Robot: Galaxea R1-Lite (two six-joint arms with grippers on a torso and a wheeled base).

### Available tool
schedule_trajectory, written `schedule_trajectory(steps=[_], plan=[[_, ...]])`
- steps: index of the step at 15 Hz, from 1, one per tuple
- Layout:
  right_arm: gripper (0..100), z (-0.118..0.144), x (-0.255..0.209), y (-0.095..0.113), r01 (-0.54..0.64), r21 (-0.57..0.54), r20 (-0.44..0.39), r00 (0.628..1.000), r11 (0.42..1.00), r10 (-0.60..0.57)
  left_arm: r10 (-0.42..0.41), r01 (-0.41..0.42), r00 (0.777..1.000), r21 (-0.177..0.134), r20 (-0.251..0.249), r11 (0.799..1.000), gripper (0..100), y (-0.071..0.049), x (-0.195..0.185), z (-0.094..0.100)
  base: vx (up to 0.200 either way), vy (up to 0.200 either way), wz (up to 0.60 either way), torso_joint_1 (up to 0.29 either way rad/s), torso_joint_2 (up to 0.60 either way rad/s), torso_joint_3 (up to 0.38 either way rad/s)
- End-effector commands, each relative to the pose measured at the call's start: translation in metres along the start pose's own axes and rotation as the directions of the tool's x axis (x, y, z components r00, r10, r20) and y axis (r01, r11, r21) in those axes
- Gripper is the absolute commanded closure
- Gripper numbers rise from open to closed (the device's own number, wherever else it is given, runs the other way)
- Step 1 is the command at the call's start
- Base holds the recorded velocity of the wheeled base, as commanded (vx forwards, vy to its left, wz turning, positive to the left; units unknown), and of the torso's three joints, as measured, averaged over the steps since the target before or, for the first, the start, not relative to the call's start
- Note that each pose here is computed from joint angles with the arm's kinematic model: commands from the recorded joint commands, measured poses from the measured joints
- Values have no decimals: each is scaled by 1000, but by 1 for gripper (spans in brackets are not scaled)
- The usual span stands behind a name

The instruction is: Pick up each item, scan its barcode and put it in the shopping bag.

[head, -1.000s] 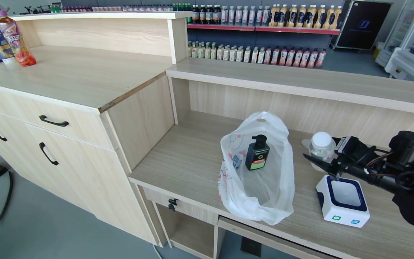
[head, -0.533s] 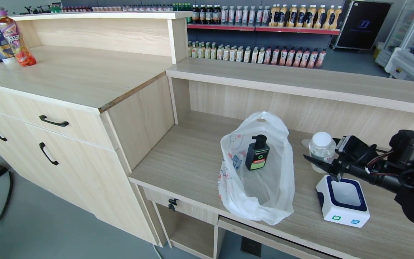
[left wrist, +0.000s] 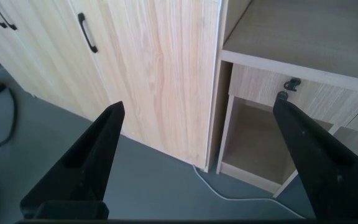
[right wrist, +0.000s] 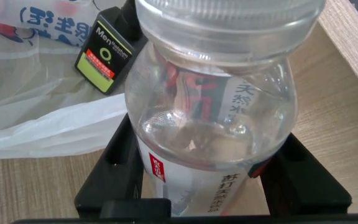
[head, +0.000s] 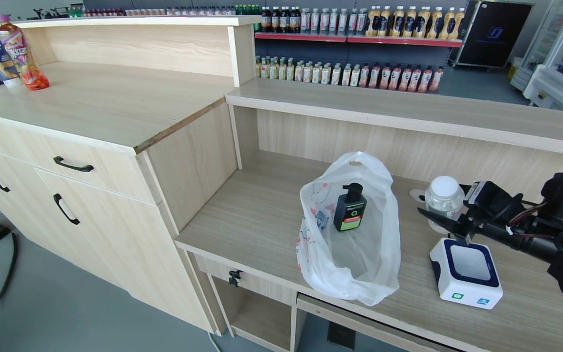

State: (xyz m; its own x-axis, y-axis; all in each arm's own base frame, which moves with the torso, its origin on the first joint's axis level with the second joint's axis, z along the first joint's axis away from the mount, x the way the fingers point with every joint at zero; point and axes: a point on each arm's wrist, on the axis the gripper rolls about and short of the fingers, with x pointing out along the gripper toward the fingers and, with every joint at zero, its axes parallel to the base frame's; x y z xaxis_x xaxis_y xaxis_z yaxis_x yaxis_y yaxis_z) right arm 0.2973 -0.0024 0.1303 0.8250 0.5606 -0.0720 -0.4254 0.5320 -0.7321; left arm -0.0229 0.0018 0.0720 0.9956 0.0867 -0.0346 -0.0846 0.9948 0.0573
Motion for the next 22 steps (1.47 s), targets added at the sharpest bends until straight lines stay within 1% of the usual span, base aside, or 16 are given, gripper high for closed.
schedule_trajectory(steps=[1, 6, 14, 17, 18, 20, 21, 22], plan=[[100, 3, -6, -3, 11, -17, -5, 1000, 1000, -11, 1, -1, 1000, -1, 1, 1000, 0, 0, 0, 0, 0, 0, 0, 0, 0, 0], [100, -1, -22, -7, -10, -66, -77, 997, 998, 5, 1, -1, 1000, 1, 1, 1000, 0, 0, 0, 0, 0, 0, 0, 0, 0, 0], [100, 5, -25, -9, 0, -71, -68, 998, 997, -5, 1, -1, 1000, 1, 1, 1000, 0, 0, 0, 0, 0, 0, 0, 0, 0, 0], [100, 29, -25, -20, 45, 7, 0, 999, 999, -45, 1, -1, 1000, -1, 1, 1000, 0, 0, 0, 0, 0, 0, 0, 0, 0, 0], [100, 43, -28, -30, 79, 76, 36, 996, 994, -82, 1, -1, 1000, -1, 1, 1000, 0, 0, 0, 0, 0, 0, 0, 0, 0, 0], [100, 58, -35, -40, 145, 179, 36, 987, 973, -154, 1, -1, 1000, 1, 1, 1000, 0, 0, 0, 0, 0, 0, 0, 0, 0, 0], [100, 72, -40, -47, 200, 272, 12, 977, 941, -212, 1, -1, 1000, 1, -1, 1000, 0, 0, 0, 0, 0, 0, 0, 0, 0, 0], [100, 79, -42, -56, 243, 329, -22, 968, 913, -250, 1, -1, 1000, -1, -1, 1000, 0, 0, 0, 0, 0, 0, 0, 0, 0, 0]])
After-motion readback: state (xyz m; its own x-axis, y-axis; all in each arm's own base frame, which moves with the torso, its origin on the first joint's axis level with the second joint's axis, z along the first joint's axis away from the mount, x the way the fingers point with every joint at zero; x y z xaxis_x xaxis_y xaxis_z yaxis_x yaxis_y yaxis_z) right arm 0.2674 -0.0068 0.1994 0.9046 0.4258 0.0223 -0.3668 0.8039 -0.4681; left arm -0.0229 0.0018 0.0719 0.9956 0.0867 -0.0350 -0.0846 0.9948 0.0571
